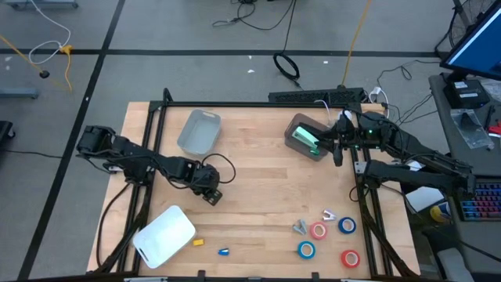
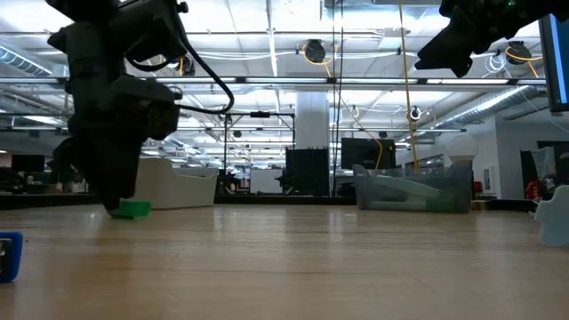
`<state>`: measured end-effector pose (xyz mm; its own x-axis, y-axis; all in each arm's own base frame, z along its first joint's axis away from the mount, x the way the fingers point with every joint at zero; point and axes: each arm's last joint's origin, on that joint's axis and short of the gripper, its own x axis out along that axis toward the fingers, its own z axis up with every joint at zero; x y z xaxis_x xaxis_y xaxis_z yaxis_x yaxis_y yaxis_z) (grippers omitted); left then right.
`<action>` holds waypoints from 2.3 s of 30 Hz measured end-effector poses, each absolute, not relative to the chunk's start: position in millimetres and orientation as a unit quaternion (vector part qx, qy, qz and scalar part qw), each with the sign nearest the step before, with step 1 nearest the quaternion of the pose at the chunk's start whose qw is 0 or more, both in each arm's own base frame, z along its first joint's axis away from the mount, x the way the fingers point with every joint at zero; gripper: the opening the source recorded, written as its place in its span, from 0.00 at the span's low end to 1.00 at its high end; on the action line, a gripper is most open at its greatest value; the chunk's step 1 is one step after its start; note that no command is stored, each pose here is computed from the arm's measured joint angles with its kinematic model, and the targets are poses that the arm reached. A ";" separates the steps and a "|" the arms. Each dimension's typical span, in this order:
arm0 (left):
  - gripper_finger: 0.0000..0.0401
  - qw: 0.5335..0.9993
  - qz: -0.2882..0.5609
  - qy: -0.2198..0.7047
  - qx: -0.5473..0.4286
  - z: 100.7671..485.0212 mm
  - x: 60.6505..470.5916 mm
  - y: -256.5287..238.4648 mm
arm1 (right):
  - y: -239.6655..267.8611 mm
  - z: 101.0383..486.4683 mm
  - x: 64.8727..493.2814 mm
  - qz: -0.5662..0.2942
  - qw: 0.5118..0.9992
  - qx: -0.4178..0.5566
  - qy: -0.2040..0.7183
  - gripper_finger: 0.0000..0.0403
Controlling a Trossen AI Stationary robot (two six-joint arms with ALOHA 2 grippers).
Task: Pick and place Stapler, Stapler remover, tape
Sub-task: Put the dark green stapler into the black bin
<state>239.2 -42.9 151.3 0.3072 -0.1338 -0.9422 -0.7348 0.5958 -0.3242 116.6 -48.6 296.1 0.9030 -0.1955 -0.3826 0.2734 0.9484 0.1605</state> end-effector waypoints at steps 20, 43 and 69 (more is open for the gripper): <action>0.39 0.802 0.184 0.540 -0.176 188.6 216.7 -37.9 | -48.7 296.2 116.6 -0.121 0.970 0.104 0.184 0.35; 0.39 0.787 0.043 0.614 -0.053 149.8 240.6 -31.7 | -48.6 296.1 116.6 -0.122 0.969 0.109 0.183 0.35; 0.20 0.763 0.044 0.642 -0.064 133.0 244.3 -31.1 | -48.7 296.1 116.7 -0.122 0.969 0.110 0.184 0.35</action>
